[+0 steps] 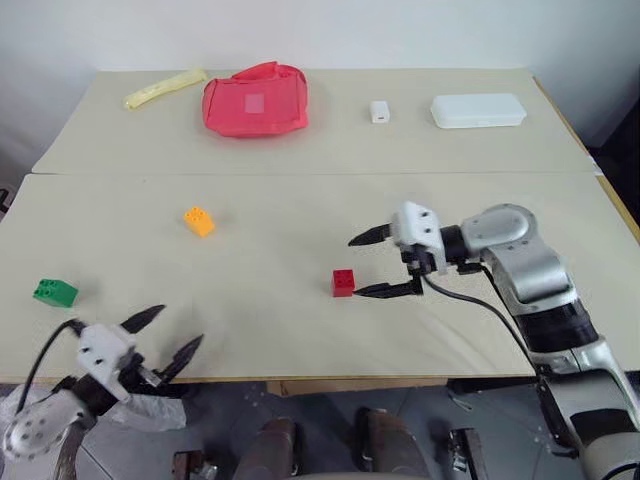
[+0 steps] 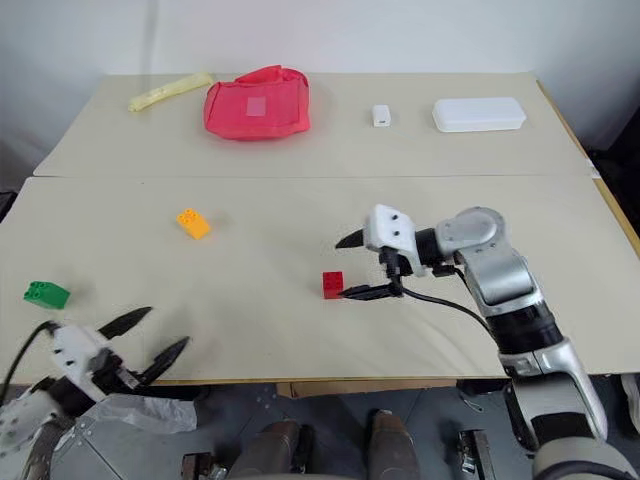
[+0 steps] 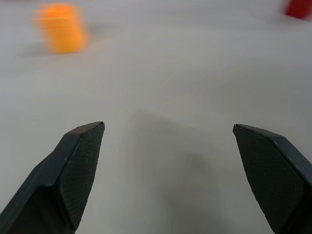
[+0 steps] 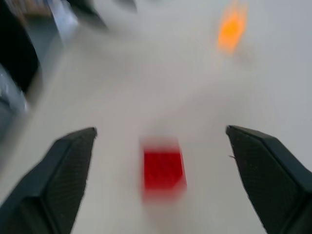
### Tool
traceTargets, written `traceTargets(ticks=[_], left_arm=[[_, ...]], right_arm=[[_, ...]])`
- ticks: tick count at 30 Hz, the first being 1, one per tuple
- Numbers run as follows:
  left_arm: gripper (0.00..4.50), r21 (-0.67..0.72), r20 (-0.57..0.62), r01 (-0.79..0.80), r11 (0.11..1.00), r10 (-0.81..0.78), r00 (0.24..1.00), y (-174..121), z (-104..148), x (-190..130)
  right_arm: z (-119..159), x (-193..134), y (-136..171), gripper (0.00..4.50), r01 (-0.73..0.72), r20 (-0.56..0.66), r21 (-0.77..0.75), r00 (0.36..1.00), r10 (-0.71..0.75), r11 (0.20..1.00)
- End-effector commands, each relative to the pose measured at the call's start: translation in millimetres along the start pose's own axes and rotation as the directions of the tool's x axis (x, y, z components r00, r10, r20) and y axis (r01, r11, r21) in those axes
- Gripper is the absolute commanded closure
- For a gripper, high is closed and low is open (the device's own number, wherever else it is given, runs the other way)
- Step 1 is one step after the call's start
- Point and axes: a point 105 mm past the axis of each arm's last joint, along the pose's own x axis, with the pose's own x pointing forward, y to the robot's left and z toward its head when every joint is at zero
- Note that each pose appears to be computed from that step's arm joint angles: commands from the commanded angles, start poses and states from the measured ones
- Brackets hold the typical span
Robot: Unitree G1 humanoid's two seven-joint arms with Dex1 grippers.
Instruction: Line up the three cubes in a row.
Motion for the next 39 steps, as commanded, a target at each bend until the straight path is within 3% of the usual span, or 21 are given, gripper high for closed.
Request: traceTargets(ticks=[1,6,10,14,20,26,34,37,39], left_arm=[[0.0,0.02,0.017,-0.187,0.982,0.187,0.982,22,4,-28],[0.0,-0.099,-0.009,-0.449,0.888,0.45,0.893,44,-16,-68],[0.0,-0.177,-0.046,-0.649,0.74,0.653,0.756,76,-30,-112],[0.0,-0.241,-0.079,-0.641,0.729,0.644,0.761,87,-38,-123],[0.0,-0.168,-0.024,-0.612,0.773,0.617,0.786,112,-19,-102],[0.0,-0.103,-0.03,-0.449,0.888,0.448,0.893,139,9,-39],[0.0,-0.101,-0.156,-0.385,0.918,0.367,0.917,153,-2,-13],[0.58,-0.119,-0.169,-0.367,0.922,0.346,0.923,153,-5,-8],[1.22,-0.111,-0.174,-0.353,0.929,0.331,0.927,151,-7,-8]], right_arm=[[25,-16,6,0.05,0.074,0.223,-0.064,0.973,-0.058,0.995],[11,-15,31,0.05,0.097,0.257,-0.15,0.965,-0.056,0.984],[-5,-23,35,0.05,0.121,0.232,-0.114,0.968,-0.093,0.986],[-19,-29,42,0.05,0.082,0.156,-0.125,0.986,-0.062,0.989],[-17,-26,38,0.05,0.1,0.173,-0.14,0.982,-0.075,0.985],[-20,-14,44,0.05,0.051,0.167,-0.149,0.986,-0.026,0.987],[-19,-7,50,0.05,0.04,0.173,-0.153,0.985,-0.013,0.987],[-20,-7,51,0.0,0.044,0.169,-0.156,0.985,-0.017,0.987],[-19,-9,49,0.0,0.069,0.17,-0.162,0.985,-0.041,0.984]])
